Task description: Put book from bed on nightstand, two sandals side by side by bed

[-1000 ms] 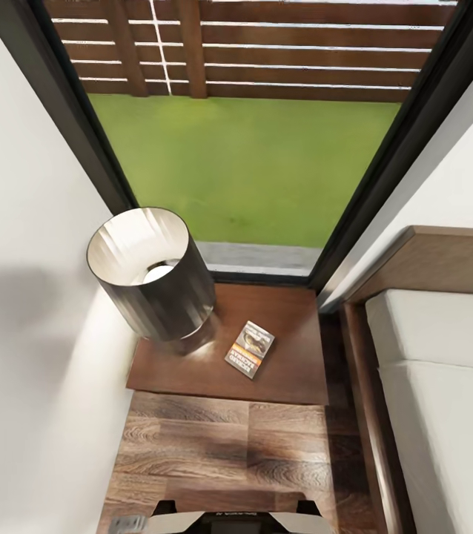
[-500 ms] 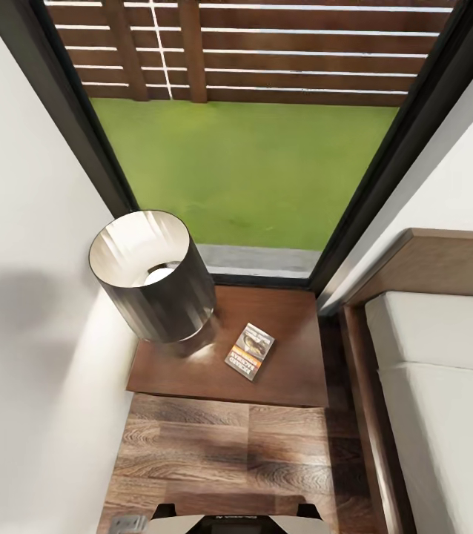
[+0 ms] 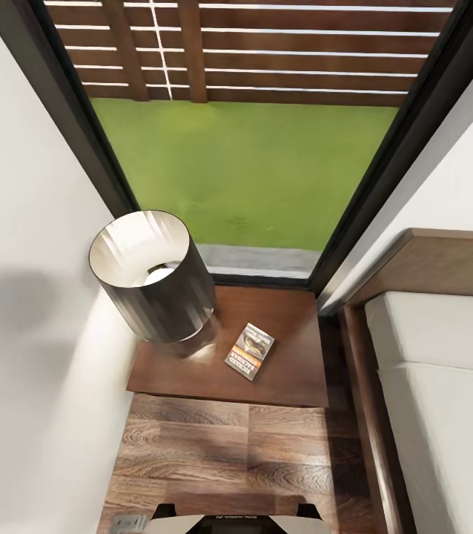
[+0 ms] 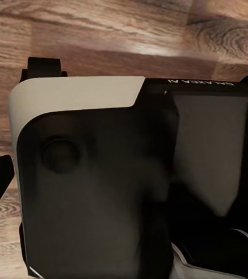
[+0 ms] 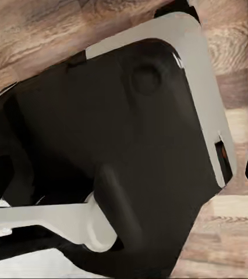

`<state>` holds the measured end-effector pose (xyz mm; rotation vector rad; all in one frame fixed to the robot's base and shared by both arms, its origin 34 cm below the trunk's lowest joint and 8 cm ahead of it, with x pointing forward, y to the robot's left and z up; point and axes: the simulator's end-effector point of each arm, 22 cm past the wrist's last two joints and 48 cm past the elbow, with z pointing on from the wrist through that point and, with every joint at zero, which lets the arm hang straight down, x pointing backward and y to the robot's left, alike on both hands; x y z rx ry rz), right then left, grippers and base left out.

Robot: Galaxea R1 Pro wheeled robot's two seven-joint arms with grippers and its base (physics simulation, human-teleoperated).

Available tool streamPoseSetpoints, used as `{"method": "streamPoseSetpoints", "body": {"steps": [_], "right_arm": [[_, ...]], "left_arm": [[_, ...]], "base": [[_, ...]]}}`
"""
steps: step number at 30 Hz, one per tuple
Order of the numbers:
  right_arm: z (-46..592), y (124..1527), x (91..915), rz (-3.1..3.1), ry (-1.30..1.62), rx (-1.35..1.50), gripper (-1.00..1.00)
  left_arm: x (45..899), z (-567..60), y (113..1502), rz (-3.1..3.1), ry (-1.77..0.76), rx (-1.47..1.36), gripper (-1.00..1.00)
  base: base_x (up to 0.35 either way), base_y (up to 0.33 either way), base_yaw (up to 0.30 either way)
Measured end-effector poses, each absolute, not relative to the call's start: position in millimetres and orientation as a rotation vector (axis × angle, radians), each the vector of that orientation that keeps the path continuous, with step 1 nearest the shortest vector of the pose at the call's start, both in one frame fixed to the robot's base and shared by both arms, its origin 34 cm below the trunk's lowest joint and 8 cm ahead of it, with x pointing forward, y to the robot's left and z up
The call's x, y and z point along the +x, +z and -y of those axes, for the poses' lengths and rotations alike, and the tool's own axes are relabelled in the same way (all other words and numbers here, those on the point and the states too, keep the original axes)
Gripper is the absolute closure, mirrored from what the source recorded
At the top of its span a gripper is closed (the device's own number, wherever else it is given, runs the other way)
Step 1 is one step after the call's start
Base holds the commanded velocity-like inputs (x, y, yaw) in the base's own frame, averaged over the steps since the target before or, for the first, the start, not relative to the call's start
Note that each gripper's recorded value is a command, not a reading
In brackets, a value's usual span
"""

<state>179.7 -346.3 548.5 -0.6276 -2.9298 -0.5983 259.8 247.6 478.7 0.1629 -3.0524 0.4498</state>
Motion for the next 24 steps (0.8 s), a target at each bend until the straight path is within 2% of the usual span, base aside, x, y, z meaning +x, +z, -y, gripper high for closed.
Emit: {"method": "streamPoseSetpoints", "body": {"steps": [3,5,11,24], "right_arm": [[302,570,68,2.662,-0.529,-0.786,-1.0],[266,581,37,2.565,-0.54,-0.844,-1.0],[207,589,24,2.484,-0.61,-0.897,-1.0],[197,591,22,2.47,-0.622,-0.904,-1.0]], "left_arm": [[260,-247,479,3.052,0.45,0.163,-1.0],[260,-247,479,3.052,0.45,0.163,-1.0],[260,-248,479,3.052,0.449,0.163,-1.0],[260,-248,479,3.052,0.449,0.162,-1.0]], "base": [[0.0,0.0,0.0],[0.0,0.0,0.0],[0.0,0.0,0.0],[0.0,0.0,0.0]]}}
